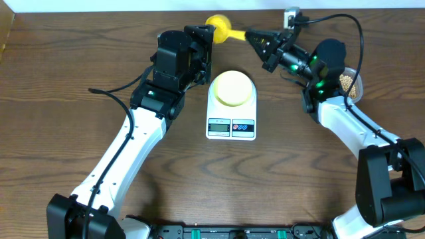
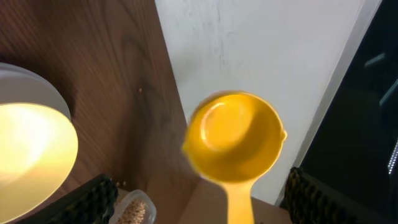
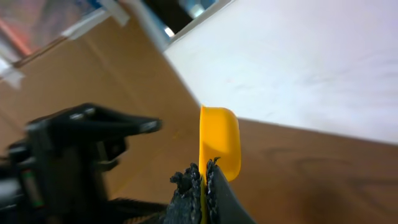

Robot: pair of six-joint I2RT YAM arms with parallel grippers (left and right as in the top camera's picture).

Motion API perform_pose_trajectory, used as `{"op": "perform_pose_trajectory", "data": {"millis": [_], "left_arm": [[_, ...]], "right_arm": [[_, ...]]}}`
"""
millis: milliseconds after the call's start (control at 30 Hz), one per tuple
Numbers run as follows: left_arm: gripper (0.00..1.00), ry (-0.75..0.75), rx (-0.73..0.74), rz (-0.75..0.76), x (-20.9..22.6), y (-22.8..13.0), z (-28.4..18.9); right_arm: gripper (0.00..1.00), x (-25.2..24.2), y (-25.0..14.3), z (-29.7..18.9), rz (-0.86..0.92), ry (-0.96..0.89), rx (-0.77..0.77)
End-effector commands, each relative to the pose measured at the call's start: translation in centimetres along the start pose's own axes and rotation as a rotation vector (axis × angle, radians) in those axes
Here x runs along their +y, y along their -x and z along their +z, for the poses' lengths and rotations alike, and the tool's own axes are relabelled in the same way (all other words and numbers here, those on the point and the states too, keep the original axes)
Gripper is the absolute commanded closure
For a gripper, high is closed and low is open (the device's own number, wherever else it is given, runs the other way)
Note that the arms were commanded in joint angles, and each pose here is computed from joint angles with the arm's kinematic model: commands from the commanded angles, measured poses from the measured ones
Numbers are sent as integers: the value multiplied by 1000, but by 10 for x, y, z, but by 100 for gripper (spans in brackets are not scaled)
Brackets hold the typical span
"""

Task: Scoop item into bowl and weigh 50g on scale
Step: 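Open the left gripper and pull the scoop away with the right gripper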

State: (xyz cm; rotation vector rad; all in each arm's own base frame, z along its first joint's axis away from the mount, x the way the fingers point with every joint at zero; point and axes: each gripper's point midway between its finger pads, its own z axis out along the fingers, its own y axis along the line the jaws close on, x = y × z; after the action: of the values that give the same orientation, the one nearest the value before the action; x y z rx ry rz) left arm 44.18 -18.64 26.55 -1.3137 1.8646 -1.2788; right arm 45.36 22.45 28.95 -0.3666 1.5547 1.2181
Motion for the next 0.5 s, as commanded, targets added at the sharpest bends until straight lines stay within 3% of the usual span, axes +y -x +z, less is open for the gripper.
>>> {"op": "perform_pose_trajectory", "data": {"millis": [0, 267, 467], "left_arm": [[12, -15, -9, 47, -6, 2, -4], [12, 43, -12, 43, 9, 3, -4], [12, 177, -20, 33, 41, 5, -8]], "right_arm": [[99, -20, 24, -6, -131, -104, -81], [99, -44, 38, -23, -145, -183, -115], [99, -59, 47, -36, -145, -222, -131]]}}
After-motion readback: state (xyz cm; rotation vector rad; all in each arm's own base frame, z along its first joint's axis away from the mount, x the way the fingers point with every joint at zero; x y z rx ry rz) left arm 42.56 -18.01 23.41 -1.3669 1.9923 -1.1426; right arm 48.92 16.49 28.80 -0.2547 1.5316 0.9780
